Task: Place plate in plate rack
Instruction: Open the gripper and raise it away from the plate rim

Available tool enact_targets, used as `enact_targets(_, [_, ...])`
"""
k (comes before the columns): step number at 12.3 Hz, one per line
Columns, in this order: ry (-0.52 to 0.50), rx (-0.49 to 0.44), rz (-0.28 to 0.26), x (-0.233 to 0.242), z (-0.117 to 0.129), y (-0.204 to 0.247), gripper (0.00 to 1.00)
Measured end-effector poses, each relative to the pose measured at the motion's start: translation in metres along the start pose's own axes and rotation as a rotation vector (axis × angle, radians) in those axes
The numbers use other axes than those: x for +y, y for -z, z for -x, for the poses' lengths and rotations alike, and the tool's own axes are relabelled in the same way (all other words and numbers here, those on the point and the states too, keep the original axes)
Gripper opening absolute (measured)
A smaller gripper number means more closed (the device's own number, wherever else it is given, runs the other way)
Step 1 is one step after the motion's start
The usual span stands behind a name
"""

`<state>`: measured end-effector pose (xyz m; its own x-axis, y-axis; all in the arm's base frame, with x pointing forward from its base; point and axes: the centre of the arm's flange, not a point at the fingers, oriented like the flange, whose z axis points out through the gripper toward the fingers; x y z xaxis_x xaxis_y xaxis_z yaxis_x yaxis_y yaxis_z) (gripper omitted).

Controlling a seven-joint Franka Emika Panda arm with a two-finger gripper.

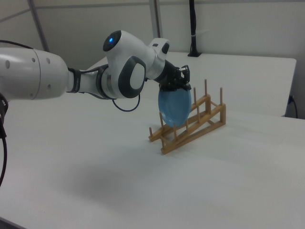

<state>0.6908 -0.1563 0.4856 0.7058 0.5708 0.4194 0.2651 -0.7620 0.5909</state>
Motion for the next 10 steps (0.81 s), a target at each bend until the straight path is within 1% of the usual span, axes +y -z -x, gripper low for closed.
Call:
enact_targets(1, [0.0, -0.002, -0.002, -0.001, 0.0008, -0.0008, 0.14])
enact_targets(2, [0.001, -0.004, -0.004, -0.0021, 0.0019, -0.0017, 0.29])
enact_targets(3, [0.001, -0.006, -0.006, -0.0029, 0.0027, -0.0024, 0.39])
enact_targets(4, [0.001, -0.008, -0.008, -0.0038, 0.0036, -0.0032, 0.55])
enact_targets(5, [-0.002, -0.01, -0.01, -0.0048, 0.0046, -0.004, 0.68])
enact_targets(8, [-0.037, -0.011, -0.012, -0.006, 0.0042, -0.004, 1.0])
enact_targets(9, [-0.077, -0.008, -0.013, -0.0075, 0.0022, -0.0032, 1.0])
enact_targets(10, [-0.141, -0.001, -0.015, -0.0104, -0.0028, -0.0002, 1.0])
